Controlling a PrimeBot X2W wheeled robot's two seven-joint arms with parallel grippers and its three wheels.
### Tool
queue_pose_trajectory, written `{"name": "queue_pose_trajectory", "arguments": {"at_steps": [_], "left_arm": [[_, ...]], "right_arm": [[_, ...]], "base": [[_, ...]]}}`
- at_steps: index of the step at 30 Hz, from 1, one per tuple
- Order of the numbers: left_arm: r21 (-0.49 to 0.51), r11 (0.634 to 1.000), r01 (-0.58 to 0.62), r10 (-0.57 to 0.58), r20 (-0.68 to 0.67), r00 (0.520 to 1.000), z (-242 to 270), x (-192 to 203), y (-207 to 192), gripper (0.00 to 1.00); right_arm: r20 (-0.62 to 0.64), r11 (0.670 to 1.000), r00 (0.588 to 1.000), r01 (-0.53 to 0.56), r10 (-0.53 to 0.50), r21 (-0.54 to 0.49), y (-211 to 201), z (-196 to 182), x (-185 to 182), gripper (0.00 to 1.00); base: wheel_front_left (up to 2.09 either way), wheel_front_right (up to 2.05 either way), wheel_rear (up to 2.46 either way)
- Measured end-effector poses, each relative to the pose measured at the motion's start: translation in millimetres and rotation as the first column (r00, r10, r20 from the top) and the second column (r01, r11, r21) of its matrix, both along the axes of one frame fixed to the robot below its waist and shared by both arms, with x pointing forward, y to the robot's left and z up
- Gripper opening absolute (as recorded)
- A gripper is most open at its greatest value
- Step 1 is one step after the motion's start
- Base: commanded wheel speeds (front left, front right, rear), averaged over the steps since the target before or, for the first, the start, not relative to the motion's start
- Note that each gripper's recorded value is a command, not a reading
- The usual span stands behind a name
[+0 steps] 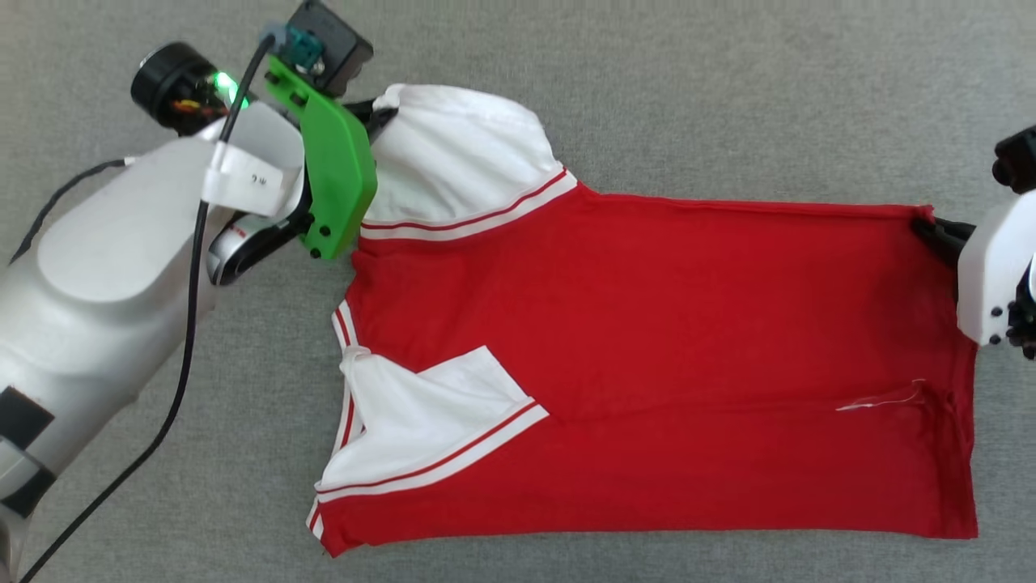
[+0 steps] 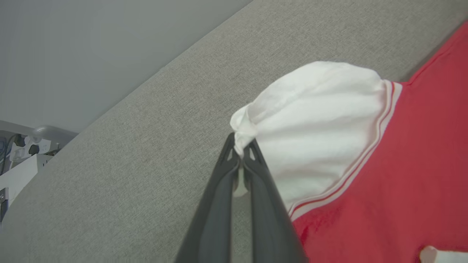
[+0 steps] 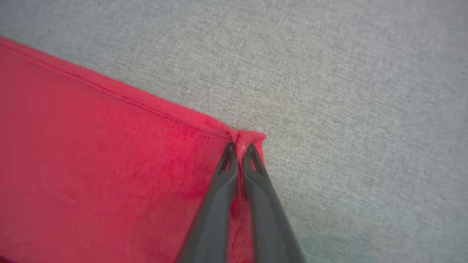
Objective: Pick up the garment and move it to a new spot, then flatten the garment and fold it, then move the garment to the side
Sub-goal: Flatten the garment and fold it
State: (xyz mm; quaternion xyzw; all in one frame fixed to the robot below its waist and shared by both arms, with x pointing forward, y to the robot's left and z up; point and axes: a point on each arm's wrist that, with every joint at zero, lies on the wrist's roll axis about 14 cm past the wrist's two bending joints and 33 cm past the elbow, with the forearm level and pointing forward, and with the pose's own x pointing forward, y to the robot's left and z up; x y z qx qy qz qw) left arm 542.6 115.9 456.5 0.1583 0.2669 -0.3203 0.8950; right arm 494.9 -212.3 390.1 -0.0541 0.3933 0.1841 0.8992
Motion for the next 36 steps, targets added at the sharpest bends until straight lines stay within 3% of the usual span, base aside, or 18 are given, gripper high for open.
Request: {"name": "queue_pose_trajectory", "arguments": {"at_steps": [11, 15, 17, 28, 35, 36], "left_arm": [[-0.032, 0.999, -0.017, 0.018, 0.022, 1.0, 11, -62, 12, 0.0], [-0.049, 0.998, -0.037, 0.037, 0.001, 0.999, 7, -93, 16, 0.0], [-0.071, 0.996, -0.058, 0.055, -0.045, 0.997, -1, -126, 17, 0.0], [-0.09, 0.983, -0.163, 0.141, -0.21, 0.968, -43, -205, 26, 0.0], [-0.096, 0.972, -0.214, 0.181, -0.274, 0.945, -67, -222, 25, 0.0], [-0.094, 0.971, -0.218, 0.184, -0.278, 0.943, -69, -223, 25, 0.0]], "right_arm": [[0.158, 0.997, 0.987, -0.008, -0.005, 0.078, 4, 36, -36, 0.0], [0.17, 0.996, 0.985, -0.015, -0.001, 0.091, 6, 40, -55, 0.0], [0.181, 0.994, 0.983, -0.004, -0.017, 0.113, 5, 42, -73, 0.0], [0.076, 0.985, 0.995, 0.052, -0.065, 0.166, 7, 9, -127, 0.0], [-0.025, 0.979, 0.994, 0.109, -0.106, 0.173, 4, -18, -152, 0.0], [-0.029, 0.978, 0.993, 0.115, -0.112, 0.174, 3, -19, -152, 0.05]], "base": [[0.0, 0.0, 0.0], [0.0, 0.0, 0.0], [0.0, 0.0, 0.0], [0.0, 0.0, 0.0], [0.0, 0.0, 0.0], [0.0, 0.0, 0.0]]}}
